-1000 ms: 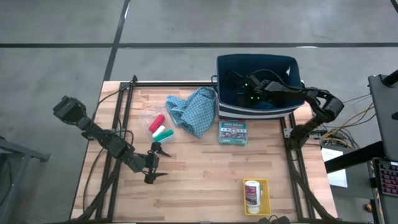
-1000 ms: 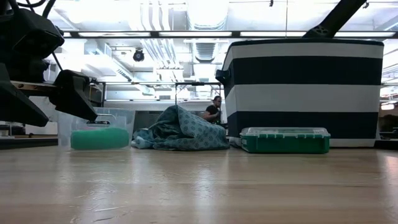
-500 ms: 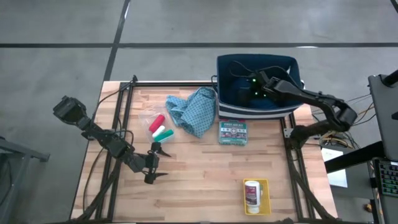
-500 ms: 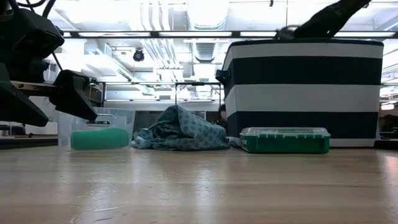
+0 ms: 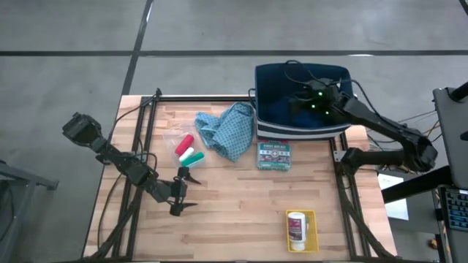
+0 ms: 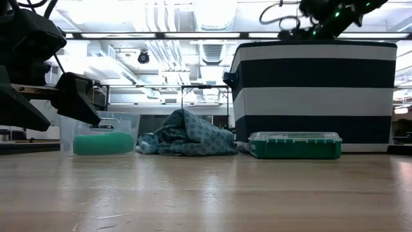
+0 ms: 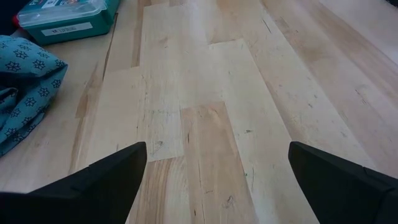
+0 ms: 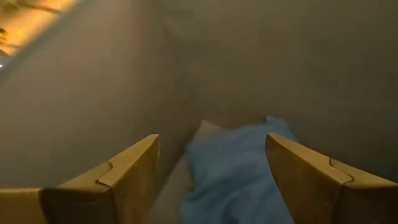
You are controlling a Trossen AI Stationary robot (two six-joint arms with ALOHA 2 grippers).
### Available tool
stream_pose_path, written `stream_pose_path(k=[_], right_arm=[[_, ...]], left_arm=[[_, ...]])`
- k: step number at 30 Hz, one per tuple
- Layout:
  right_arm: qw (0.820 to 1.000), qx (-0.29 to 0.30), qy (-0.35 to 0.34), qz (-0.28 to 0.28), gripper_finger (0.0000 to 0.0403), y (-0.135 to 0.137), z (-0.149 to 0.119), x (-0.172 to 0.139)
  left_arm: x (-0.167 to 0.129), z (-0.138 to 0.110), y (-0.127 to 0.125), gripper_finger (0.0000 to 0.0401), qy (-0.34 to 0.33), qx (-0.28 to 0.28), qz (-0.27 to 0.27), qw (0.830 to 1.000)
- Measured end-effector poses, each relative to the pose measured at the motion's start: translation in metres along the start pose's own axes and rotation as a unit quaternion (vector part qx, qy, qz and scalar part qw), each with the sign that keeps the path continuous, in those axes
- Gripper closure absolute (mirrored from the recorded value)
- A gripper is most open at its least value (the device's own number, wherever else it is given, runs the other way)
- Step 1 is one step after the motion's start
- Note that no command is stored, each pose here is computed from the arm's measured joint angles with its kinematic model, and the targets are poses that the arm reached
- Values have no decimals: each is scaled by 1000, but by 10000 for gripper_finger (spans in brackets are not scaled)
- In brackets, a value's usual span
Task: Pick & place medical supplies in basket/bin
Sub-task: Put the light blue patient gown into the blue bin
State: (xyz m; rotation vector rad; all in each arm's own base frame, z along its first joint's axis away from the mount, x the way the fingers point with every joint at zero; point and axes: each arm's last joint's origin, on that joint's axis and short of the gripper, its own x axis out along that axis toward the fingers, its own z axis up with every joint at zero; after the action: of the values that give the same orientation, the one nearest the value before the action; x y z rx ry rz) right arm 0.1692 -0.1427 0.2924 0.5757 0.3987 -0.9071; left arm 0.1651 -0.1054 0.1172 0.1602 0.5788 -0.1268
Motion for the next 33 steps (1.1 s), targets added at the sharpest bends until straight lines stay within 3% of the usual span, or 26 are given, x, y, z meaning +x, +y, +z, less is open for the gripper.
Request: stream_pose_path(k=[9, 20, 33], right_arm=[[996, 3, -75, 55, 127, 7, 10, -33], [982, 9, -116, 148, 122, 14, 20, -47], [938, -23, -126, 323, 119, 27, 29, -59]], left_arm=[[0, 0, 0, 2, 0, 0, 0, 1000], [0, 0, 0, 2, 0, 0, 0, 1000], [0, 0, 0, 2, 0, 0, 0, 1000]])
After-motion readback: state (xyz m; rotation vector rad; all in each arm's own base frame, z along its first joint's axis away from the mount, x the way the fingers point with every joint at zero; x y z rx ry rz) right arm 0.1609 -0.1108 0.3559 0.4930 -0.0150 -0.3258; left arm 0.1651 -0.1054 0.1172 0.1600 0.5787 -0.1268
